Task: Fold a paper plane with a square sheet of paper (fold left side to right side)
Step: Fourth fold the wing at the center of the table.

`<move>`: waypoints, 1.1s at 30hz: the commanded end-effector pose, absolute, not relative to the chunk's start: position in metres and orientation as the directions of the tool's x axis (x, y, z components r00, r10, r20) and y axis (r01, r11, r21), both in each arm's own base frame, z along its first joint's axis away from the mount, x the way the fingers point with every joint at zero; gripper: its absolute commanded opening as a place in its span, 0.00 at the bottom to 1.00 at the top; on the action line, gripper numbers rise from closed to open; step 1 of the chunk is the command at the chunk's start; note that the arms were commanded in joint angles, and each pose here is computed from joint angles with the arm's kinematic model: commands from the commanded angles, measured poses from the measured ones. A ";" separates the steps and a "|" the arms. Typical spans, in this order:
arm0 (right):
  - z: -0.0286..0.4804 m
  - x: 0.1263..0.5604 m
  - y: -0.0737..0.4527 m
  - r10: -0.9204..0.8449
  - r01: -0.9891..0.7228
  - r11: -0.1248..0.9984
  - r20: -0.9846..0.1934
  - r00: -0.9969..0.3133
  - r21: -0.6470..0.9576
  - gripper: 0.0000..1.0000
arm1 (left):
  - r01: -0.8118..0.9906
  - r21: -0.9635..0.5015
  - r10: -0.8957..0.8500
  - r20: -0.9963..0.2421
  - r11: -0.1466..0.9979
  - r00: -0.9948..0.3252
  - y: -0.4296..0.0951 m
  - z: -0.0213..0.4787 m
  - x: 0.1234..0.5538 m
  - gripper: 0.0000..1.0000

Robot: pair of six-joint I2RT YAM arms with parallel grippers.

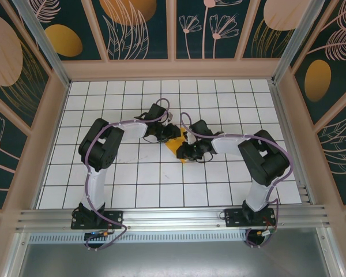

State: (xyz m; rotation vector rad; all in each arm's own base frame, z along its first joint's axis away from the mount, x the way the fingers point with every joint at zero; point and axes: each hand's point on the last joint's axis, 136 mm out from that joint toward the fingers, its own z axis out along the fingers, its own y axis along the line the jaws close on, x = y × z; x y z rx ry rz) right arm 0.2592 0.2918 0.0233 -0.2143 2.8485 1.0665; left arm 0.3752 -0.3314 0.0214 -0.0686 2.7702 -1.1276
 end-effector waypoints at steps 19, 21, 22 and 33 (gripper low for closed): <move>0.002 0.200 0.263 -0.100 -0.071 0.794 0.014 -0.995 0.604 0.16 | -0.079 -0.589 -0.111 -0.018 0.804 -0.994 -0.312 -0.027 0.348 0.33; -0.001 0.191 0.257 -0.102 -0.062 0.802 0.034 -0.994 0.594 0.14 | -0.080 -0.589 -0.113 -0.019 0.804 -0.993 -0.312 -0.027 0.349 0.33; -0.001 0.190 0.255 -0.104 -0.065 0.805 0.033 -0.994 0.589 0.13 | -0.078 -0.590 -0.112 -0.021 0.803 -0.993 -0.312 -0.026 0.349 0.33; 0.096 0.254 0.273 -0.029 -0.193 0.653 -0.231 -0.972 0.732 0.12 | -0.074 -0.600 -0.112 -0.027 0.797 -0.993 -0.313 -0.021 0.350 0.33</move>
